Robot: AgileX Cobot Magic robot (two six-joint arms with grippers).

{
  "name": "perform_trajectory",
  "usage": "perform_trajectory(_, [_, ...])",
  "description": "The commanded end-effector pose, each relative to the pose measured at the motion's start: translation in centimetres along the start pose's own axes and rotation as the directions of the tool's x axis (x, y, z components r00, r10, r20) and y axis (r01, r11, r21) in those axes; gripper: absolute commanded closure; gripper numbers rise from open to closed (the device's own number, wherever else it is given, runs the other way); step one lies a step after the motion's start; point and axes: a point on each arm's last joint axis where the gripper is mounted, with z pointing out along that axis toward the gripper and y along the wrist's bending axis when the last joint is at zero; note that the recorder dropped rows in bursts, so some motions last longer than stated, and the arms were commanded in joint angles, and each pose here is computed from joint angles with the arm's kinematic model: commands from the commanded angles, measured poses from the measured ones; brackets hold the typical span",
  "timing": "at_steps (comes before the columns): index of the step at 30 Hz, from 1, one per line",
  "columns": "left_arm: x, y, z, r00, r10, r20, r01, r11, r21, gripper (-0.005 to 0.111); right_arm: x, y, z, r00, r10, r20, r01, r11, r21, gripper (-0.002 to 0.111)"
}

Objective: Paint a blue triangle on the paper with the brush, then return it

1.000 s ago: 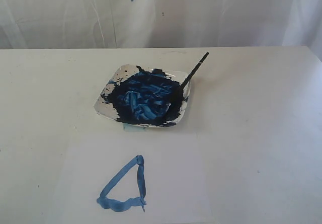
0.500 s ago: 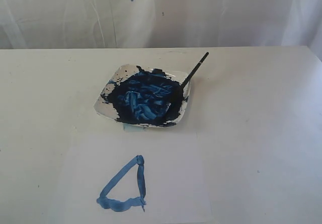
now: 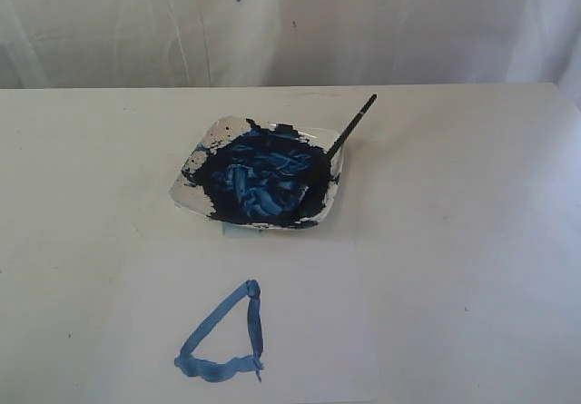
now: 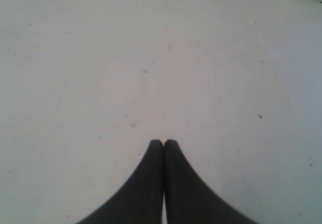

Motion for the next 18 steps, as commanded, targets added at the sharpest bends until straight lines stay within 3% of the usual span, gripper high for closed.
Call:
perform_trajectory(1, [0.5, -0.12, 0.11, 1.0, 0.0, -0.031, 0.0, 1.0, 0.012, 0.107, -0.04, 0.03, -0.02, 1.0, -0.008, 0.014, 0.008, 1.0, -0.004, 0.108])
perform_trajectory(18, [0.49, -0.23, 0.1, 1.0, 0.011, -0.028, -0.011, 0.999, 0.032, 0.107, -0.02, -0.27, -0.03, 1.0, 0.006, 0.012, -0.007, 0.999, 0.049, 0.108])
